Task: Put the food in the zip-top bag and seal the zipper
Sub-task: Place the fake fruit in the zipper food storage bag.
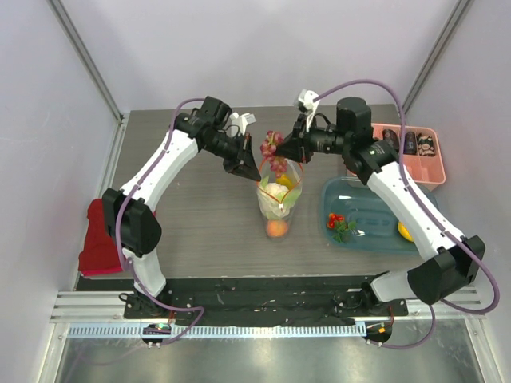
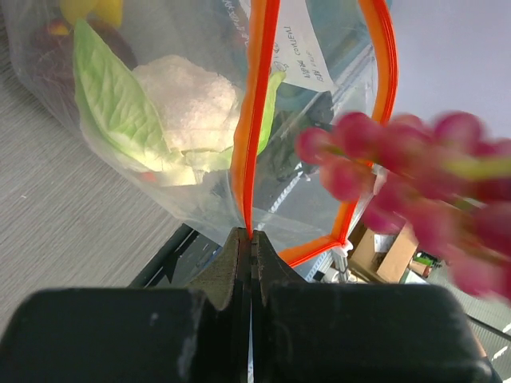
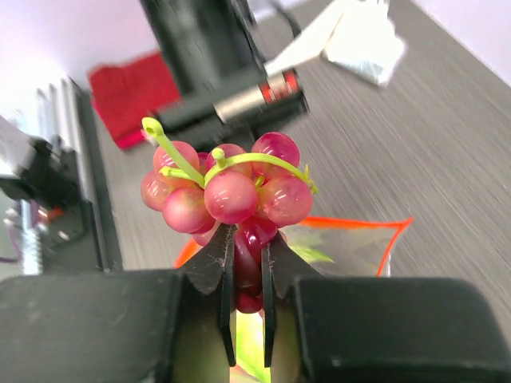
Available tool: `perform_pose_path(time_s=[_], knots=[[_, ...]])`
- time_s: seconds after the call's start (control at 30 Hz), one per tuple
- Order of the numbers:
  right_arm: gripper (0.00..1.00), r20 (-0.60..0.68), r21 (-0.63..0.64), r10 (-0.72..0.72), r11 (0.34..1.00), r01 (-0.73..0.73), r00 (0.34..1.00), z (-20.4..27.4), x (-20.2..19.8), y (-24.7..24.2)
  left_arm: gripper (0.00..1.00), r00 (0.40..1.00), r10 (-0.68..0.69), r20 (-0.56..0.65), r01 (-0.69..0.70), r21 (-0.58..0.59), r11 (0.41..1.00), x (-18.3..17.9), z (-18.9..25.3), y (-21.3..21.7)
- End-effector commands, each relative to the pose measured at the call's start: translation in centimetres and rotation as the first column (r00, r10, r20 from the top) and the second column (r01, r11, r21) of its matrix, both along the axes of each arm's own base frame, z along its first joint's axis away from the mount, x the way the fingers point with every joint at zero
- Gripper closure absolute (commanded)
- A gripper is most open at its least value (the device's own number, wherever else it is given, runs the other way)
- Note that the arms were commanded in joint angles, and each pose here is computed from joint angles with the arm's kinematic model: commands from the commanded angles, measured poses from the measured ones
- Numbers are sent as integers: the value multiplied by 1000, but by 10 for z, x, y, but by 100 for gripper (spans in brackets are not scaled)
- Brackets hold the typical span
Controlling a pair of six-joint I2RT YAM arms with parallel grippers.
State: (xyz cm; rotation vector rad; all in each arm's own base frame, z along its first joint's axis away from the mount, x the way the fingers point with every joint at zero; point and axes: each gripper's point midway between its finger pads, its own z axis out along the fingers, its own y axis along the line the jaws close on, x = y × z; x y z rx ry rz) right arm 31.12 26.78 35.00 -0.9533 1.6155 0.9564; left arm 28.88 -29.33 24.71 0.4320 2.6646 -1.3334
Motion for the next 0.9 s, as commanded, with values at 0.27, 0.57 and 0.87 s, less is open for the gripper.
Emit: perform_pose_path(time_s=[0.27,0.57,0.87], knots=[[75,352,-217,-21,971,103,936,-41,42,-9,100,1000,-9,27,10,-35,999,6,12,-4],[1,294,-179,-71,975,128,953,-8,11,-21,100,1000,-8,29,9,-31,999,7,12,-4],[1,-15,-320,-435,855,408,900,-35,-3,-134,100,999,-13,44,15,-33,999,5,13,-2]])
